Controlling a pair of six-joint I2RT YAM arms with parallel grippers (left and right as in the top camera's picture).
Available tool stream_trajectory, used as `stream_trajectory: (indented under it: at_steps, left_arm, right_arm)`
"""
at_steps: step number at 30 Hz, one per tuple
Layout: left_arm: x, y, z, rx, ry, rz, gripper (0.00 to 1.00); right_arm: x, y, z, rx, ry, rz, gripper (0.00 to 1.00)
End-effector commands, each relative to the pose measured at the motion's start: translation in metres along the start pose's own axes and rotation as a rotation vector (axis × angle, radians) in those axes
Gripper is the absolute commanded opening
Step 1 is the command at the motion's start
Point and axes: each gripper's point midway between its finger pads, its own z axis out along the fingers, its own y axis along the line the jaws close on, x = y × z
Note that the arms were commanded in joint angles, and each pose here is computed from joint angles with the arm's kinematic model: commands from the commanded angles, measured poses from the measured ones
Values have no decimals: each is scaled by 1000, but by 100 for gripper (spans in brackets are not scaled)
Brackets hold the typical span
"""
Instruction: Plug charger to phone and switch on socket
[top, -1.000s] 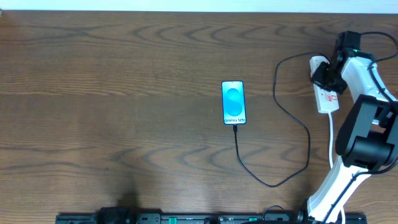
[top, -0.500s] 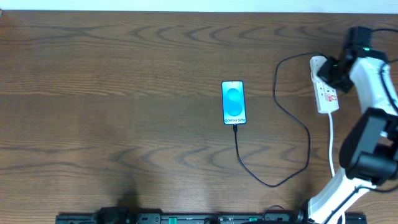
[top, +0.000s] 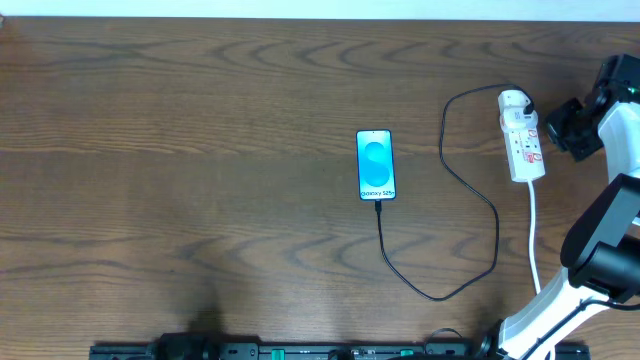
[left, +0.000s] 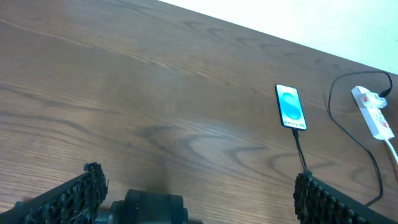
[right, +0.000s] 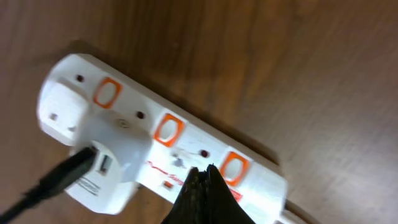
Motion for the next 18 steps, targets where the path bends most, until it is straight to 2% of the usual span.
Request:
stream_trajectory:
  at_steps: [1, 7, 18]
  left_arm:
    - [11, 5, 0, -20, 39, 11, 98]
    - [11, 5, 0, -21, 39, 11, 97]
    - [11, 5, 0, -20, 40, 11, 97]
  right_arm:
    - [11, 6, 18, -27, 66, 75, 1]
    - [16, 10, 43, -44, 97, 97, 1]
    - [4, 22, 40, -89, 67, 132, 1]
